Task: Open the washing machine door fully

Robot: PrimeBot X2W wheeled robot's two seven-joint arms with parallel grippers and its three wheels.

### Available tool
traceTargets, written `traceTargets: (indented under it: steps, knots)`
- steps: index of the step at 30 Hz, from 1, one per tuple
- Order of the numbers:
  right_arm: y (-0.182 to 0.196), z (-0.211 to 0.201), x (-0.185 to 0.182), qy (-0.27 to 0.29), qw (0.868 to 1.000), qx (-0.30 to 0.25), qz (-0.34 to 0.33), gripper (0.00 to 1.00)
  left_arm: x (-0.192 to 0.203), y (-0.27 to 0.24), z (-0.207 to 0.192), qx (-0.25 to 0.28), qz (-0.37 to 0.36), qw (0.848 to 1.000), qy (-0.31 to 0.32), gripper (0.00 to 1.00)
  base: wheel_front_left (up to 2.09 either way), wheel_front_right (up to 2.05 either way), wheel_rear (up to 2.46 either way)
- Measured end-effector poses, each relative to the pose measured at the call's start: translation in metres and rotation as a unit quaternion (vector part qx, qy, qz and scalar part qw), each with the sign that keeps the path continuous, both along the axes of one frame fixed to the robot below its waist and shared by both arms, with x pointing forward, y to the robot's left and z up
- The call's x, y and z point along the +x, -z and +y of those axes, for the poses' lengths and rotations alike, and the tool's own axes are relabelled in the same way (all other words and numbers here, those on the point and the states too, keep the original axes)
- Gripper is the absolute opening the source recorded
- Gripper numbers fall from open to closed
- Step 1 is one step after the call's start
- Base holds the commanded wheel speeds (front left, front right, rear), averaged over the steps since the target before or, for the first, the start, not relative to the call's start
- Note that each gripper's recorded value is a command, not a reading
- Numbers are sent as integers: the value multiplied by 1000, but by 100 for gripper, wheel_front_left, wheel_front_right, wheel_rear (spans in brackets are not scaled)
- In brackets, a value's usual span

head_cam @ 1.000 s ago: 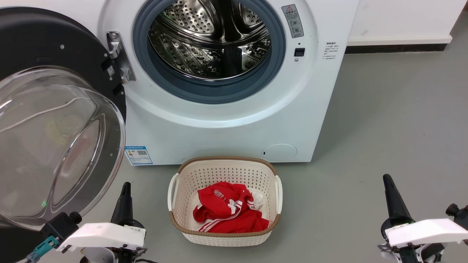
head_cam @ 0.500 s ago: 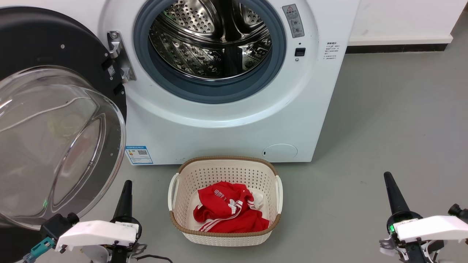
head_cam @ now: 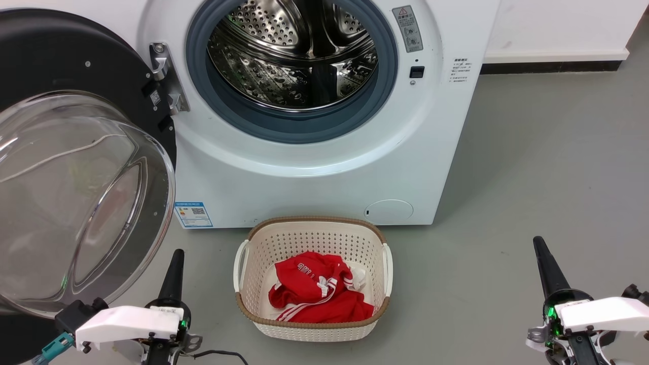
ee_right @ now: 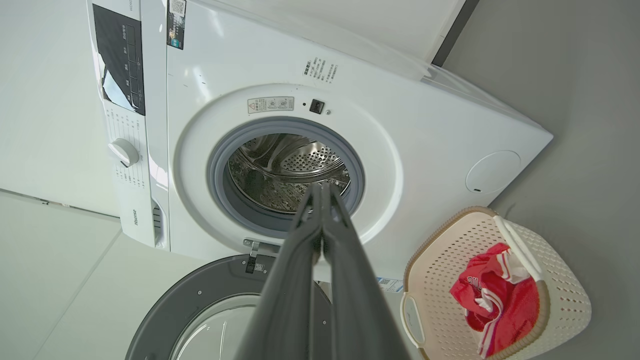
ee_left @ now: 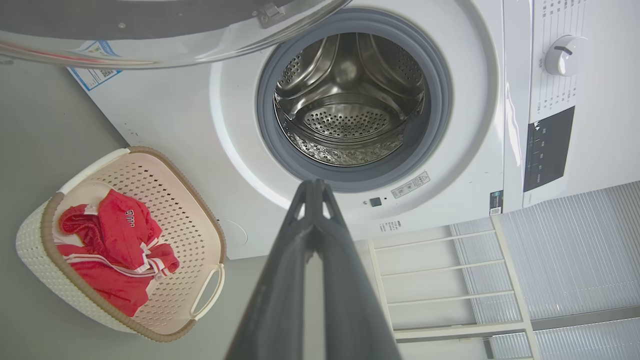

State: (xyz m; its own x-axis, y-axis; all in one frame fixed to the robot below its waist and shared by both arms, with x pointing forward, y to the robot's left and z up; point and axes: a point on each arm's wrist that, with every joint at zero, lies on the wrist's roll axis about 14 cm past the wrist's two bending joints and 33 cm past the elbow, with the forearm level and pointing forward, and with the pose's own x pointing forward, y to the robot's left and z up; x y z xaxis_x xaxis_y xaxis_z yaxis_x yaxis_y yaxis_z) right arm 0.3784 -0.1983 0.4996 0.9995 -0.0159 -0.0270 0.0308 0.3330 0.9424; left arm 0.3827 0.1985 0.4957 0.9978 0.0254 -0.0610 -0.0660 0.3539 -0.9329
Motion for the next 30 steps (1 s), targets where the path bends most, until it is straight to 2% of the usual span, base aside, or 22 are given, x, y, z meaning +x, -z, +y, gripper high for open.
traceTargets:
  steps: [30]
  knots:
    - [-2, -2, 6, -3, 993, 121, -5, 0, 3, -5, 1, -131, -16, 991, 5, 0, 0, 0, 0]
